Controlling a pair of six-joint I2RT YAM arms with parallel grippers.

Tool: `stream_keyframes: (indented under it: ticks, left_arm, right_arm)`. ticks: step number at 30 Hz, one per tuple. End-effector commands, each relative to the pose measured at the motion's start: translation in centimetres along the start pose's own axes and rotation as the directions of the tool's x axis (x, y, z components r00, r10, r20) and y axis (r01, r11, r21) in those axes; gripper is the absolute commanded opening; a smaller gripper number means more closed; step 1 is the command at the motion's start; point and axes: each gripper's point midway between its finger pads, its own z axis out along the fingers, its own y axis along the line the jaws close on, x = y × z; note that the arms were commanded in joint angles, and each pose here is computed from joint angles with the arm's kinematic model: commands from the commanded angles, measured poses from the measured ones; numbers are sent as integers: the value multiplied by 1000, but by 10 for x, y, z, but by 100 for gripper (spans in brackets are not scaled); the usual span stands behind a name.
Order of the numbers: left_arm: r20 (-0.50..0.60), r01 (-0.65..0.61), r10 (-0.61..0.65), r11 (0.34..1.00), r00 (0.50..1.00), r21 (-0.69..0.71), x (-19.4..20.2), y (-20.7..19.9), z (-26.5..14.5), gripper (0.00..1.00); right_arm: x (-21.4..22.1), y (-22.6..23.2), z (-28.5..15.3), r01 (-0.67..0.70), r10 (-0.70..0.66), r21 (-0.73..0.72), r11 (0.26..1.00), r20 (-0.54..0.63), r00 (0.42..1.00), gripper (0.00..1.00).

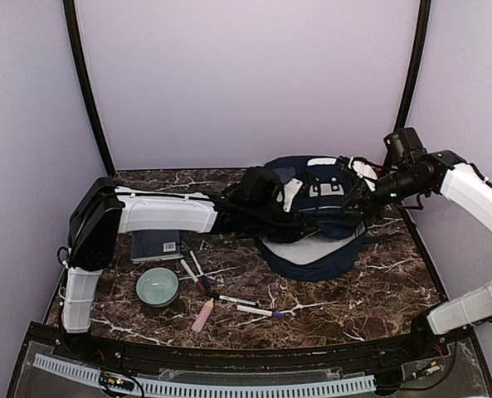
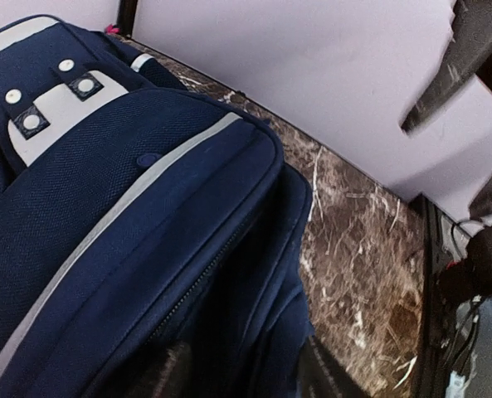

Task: Pack the student bag
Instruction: Place the largest pocket of the bag in the student bag, then move the book to the corner of the board.

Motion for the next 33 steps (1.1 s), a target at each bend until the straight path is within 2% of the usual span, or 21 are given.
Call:
stream_keyframes:
  ticks: [1, 4, 5, 8, 11, 14, 17, 20, 23, 26, 30, 33]
  left_arm:
    - [-16, -20, 20, 998, 1000, 53, -13, -23, -35, 60]
    - [-60, -76, 74, 997, 995, -16, -12, -21, -69, 66]
    - [-103, -79, 72, 995, 992, -59, 0, -13, -81, 68]
    - [-122, -79, 54, 975, 991, -206, 3, 14, -127, 74]
    - [-114, -2, -47, 917, 992, -398, 10, 62, -180, 81]
    - [-75, 142, -223, 811, 972, -568, 25, 117, -236, 85]
    - [7, 310, -399, 702, 917, -641, 47, 165, -285, 88]
    - [62, 425, -520, 616, 852, -663, 68, 198, -314, 88]
    - [114, 508, -609, 529, 785, -680, 88, 226, -336, 88]
    - [167, 562, -660, 446, 732, -697, 106, 249, -354, 93]
    - [189, 609, -718, 385, 670, -693, 132, 273, -364, 94]
    - [190, 644, -762, 354, 619, -678, 151, 284, -363, 92]
  right_arm:
    - [-58, -22, 5, -41, 42, -11, 999, 159, 986, 39]
    - [-86, -40, 22, -79, 77, 1, 997, 177, 981, 39]
    - [-94, -43, 29, -82, 81, -4, 997, 175, 981, 39]
    - [-109, -40, 56, -79, 83, -36, 996, 156, 984, 39]
    - [-116, -23, 92, -74, 87, -114, 991, 110, 990, 40]
    - [-128, 3, 124, -87, 108, -216, 972, 84, 991, 40]
    - [-138, 24, 151, -79, 103, -263, 962, 77, 992, 40]
    - [-146, 45, 176, -75, 99, -304, 950, 64, 993, 41]
    - [-152, 62, 206, -103, 126, -349, 931, 41, 991, 41]
    - [-163, 72, 226, -132, 160, -392, 910, 39, 986, 43]
    - [-181, 71, 246, -183, 231, -423, 888, 66, 971, 44]
    - [-186, 75, 264, -237, 287, -465, 853, 39, 957, 44]
